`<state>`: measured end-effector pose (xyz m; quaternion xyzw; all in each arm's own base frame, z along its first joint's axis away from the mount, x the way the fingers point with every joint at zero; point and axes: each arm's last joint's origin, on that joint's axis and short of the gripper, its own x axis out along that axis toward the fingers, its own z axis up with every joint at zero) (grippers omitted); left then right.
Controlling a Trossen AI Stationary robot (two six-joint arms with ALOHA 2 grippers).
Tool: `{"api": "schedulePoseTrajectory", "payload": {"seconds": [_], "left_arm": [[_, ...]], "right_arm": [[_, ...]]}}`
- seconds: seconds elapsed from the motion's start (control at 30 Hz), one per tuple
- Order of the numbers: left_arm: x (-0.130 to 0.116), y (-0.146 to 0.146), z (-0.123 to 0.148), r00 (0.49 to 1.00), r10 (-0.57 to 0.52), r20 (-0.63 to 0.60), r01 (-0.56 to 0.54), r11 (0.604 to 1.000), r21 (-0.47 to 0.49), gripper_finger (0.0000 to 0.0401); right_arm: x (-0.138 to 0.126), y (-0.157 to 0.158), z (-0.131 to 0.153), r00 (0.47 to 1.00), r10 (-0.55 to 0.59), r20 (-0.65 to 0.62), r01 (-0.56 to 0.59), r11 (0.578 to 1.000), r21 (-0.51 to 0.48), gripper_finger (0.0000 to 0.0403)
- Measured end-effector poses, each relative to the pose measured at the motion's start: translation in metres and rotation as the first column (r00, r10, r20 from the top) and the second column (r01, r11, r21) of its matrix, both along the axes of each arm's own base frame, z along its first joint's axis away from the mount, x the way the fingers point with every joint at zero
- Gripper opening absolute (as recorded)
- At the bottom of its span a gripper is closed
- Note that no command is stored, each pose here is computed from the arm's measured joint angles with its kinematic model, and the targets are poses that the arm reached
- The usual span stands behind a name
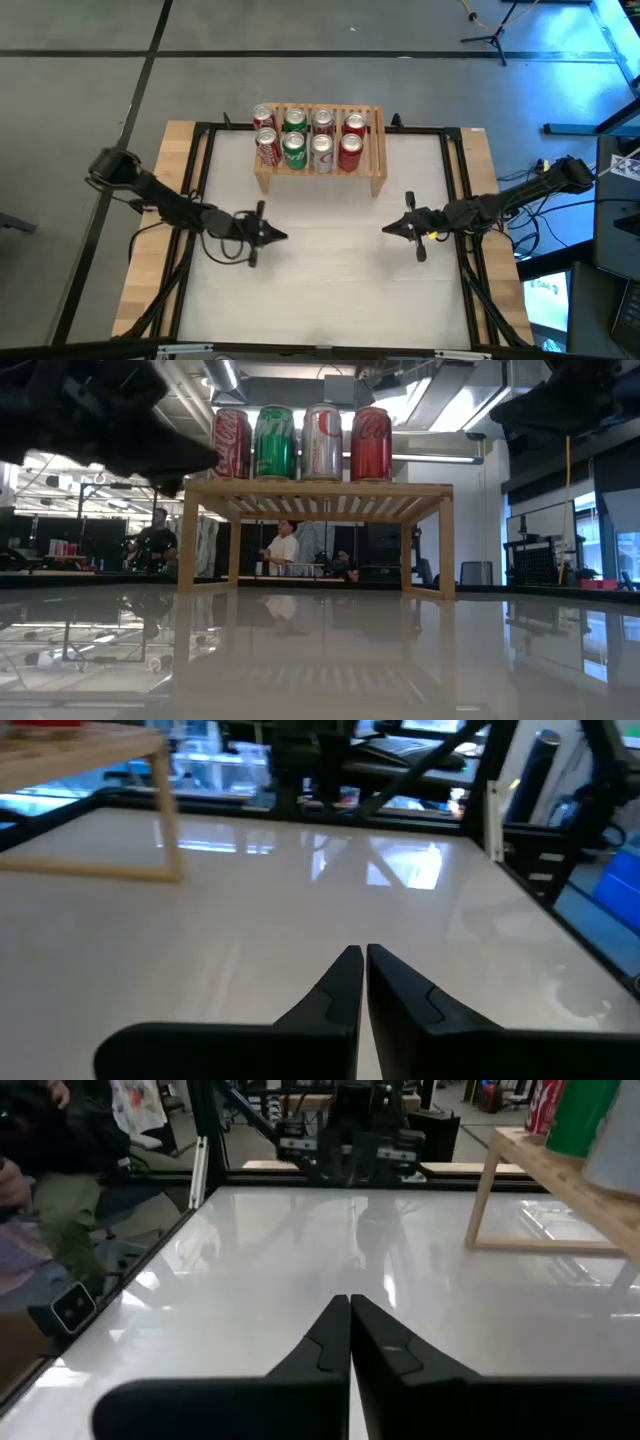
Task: Place canned beverage on shelf
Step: Return to Home Position
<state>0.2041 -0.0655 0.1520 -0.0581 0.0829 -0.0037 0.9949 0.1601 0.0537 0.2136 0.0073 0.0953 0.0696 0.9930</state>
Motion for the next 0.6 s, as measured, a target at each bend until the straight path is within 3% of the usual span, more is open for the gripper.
{"api": "schedulePoseTrajectory", "payload": {"seconds": [0.1, 0.2, 0.27, 0.37, 0.6], "left_arm": [[-0.019, 0.009, -0.002, 1.0, 0.015, 0.017, -0.014, 1.0, -0.008, 0.0011], [-0.037, 0.02, -0.006, 0.997, -0.054, 0.048, 0.055, 0.998, -0.03, 0.0011], [-0.05, 0.028, -0.009, 0.997, -0.027, 0.078, 0.031, 0.998, -0.057, 0.0011], [-0.054, 0.035, -0.006, 0.998, 0.027, 0.061, -0.023, 0.998, -0.064, 0.0011], [-0.06, 0.042, 0.007, 0.99, 0.014, 0.142, -0.009, 0.999, -0.036, 0.0011]], "right_arm": [[-0.001, -0.001, -0.006, 1.0, 0.002, 0.011, -0.002, 1.0, -0.023, 0.0007], [-0.006, -0.002, -0.011, 1.0, 0.005, 0.013, -0.004, 0.999, -0.034, 0.0007], [-0.008, -0.003, -0.015, 1.0, 0.005, 0.012, -0.004, 0.999, -0.035, 0.0007], [-0.014, -0.005, -0.021, 1.0, 0.004, 0.008, -0.003, 1.0, -0.03, 0.0007], [-0.028, -0.011, -0.032, 0.999, 0.003, 0.039, -0.003, 1.0, -0.017, 0.0007]]}}
